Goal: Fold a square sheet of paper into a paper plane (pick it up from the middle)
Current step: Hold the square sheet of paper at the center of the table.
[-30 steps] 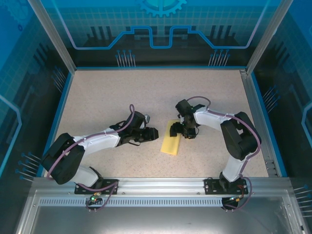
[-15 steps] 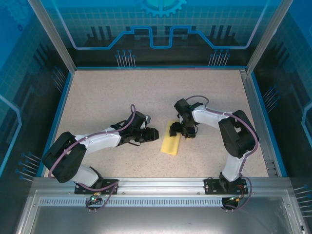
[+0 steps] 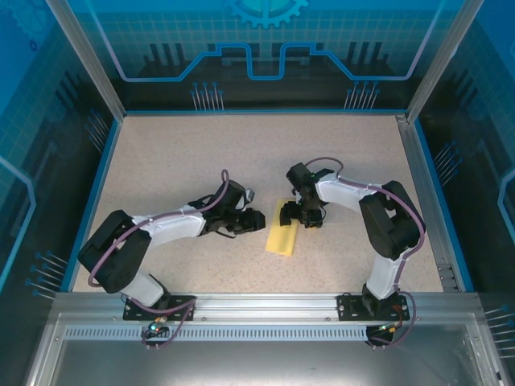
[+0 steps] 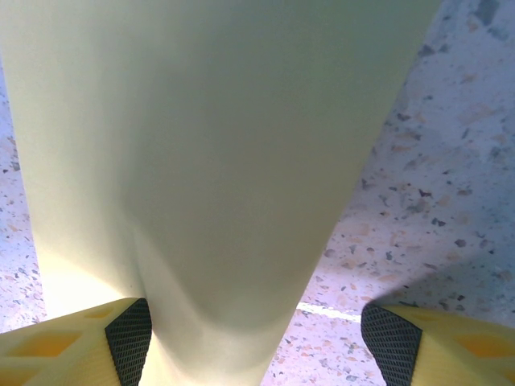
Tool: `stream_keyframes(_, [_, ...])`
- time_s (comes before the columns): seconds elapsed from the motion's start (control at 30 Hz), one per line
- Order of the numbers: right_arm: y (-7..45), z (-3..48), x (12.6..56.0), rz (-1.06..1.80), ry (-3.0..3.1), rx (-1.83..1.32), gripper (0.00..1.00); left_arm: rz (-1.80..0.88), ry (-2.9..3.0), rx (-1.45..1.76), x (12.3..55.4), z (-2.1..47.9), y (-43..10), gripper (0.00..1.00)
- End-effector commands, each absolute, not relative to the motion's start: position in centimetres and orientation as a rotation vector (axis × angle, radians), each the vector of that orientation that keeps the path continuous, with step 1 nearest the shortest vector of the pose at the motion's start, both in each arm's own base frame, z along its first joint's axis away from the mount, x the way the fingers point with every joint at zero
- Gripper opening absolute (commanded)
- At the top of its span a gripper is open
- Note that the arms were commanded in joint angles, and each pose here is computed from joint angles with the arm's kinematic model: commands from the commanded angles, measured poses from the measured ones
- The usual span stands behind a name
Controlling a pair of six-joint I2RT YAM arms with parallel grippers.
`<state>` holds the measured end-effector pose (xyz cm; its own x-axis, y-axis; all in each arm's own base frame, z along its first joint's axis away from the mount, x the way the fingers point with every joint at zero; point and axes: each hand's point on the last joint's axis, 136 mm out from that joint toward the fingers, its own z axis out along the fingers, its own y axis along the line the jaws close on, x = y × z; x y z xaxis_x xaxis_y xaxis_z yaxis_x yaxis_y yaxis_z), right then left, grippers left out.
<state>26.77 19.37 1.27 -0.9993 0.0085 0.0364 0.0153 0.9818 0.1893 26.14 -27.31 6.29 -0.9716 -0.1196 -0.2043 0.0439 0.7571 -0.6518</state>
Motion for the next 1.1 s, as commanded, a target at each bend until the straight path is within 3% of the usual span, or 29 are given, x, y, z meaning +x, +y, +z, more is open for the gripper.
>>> stream_keyframes(0.0, [16.9, -2.0, 26.2, -0.086, -3.077, 0.019, 0.77, -1.08, 2.709, -0.029, 26.8, 7.1, -28.3, 0.33])
stream_keyframes(1.07, [16.7, -3.0, 26.2, -0.051, -3.061, 0.032, 0.76, -1.213, 2.736, -0.012, 27.1, 6.6, -30.6, 0.26])
